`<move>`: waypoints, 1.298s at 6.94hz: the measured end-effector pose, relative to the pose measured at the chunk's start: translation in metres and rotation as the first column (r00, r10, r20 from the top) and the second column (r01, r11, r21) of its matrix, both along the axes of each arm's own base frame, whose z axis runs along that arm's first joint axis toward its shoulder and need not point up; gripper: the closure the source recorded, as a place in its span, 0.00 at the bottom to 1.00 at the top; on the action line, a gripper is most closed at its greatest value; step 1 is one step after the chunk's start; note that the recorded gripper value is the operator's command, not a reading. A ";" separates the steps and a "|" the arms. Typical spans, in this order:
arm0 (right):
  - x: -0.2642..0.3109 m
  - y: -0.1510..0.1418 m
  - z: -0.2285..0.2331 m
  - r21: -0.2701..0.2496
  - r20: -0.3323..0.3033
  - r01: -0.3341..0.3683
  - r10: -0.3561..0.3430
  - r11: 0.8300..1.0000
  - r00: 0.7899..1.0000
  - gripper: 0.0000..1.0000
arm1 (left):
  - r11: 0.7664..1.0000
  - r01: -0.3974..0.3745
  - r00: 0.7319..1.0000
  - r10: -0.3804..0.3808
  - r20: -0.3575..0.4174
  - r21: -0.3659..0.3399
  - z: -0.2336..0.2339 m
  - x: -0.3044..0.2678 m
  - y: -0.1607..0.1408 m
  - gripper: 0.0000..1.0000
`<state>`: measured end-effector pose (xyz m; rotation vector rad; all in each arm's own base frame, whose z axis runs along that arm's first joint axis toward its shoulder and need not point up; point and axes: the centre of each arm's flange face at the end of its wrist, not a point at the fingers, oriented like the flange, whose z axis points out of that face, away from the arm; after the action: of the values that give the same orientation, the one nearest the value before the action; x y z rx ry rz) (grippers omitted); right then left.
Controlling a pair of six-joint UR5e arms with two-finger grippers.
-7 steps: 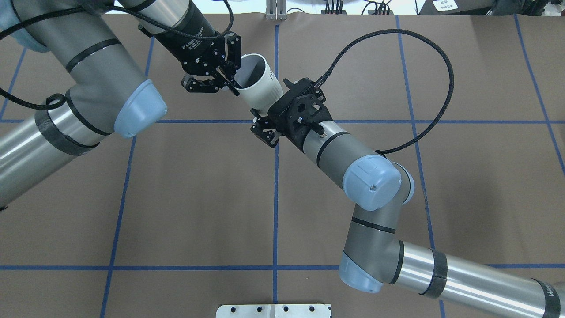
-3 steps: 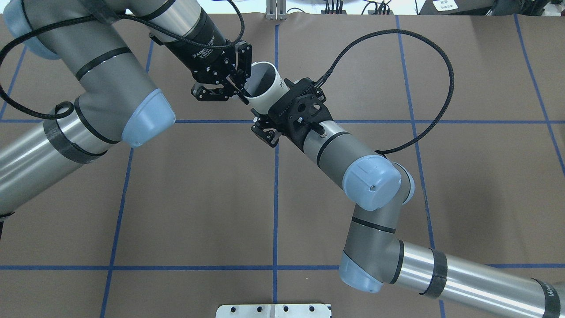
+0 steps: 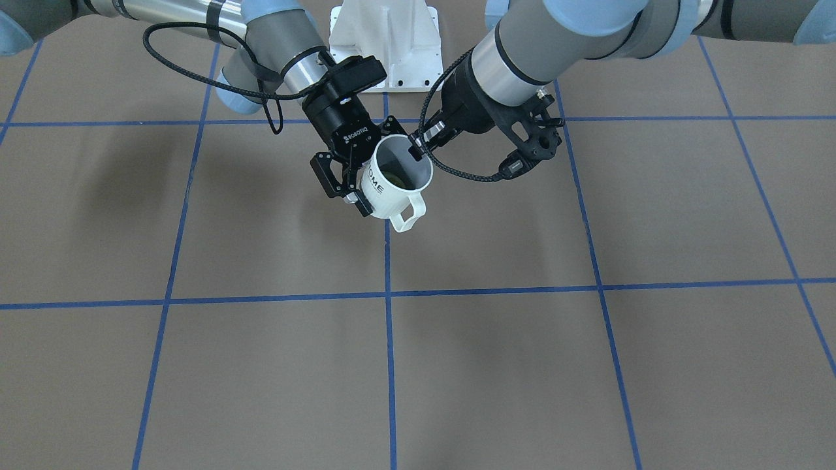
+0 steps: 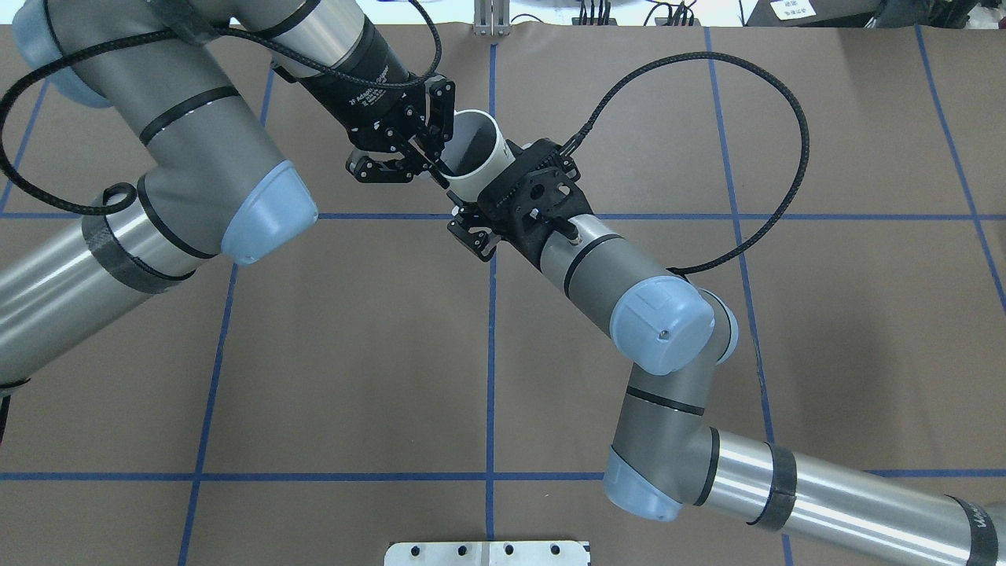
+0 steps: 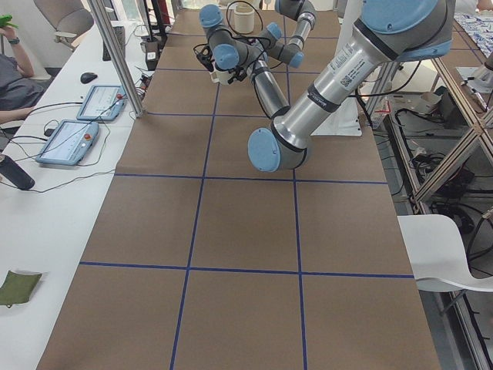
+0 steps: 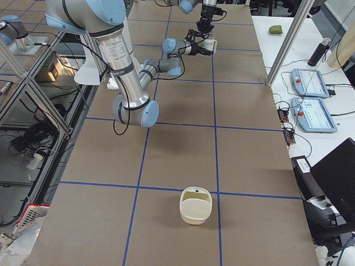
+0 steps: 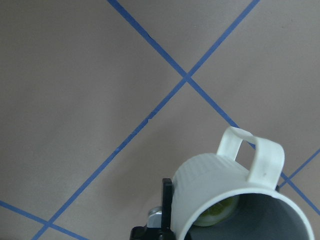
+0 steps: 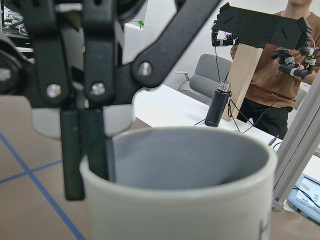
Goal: Left arm hands cup to right arm to dump lemon
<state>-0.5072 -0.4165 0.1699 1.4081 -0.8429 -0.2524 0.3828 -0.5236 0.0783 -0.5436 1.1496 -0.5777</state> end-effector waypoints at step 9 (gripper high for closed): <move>0.040 -0.015 0.045 -0.081 -0.011 -0.036 0.036 0.996 0.999 0.61 | 0.956 0.027 1.000 -0.025 -0.008 0.291 0.070 -0.083 -0.036 0.00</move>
<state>-0.4674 -0.4316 0.2147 1.3439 -0.8104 -0.1952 0.2996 -0.5597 0.1487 -0.2766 1.2217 -0.4193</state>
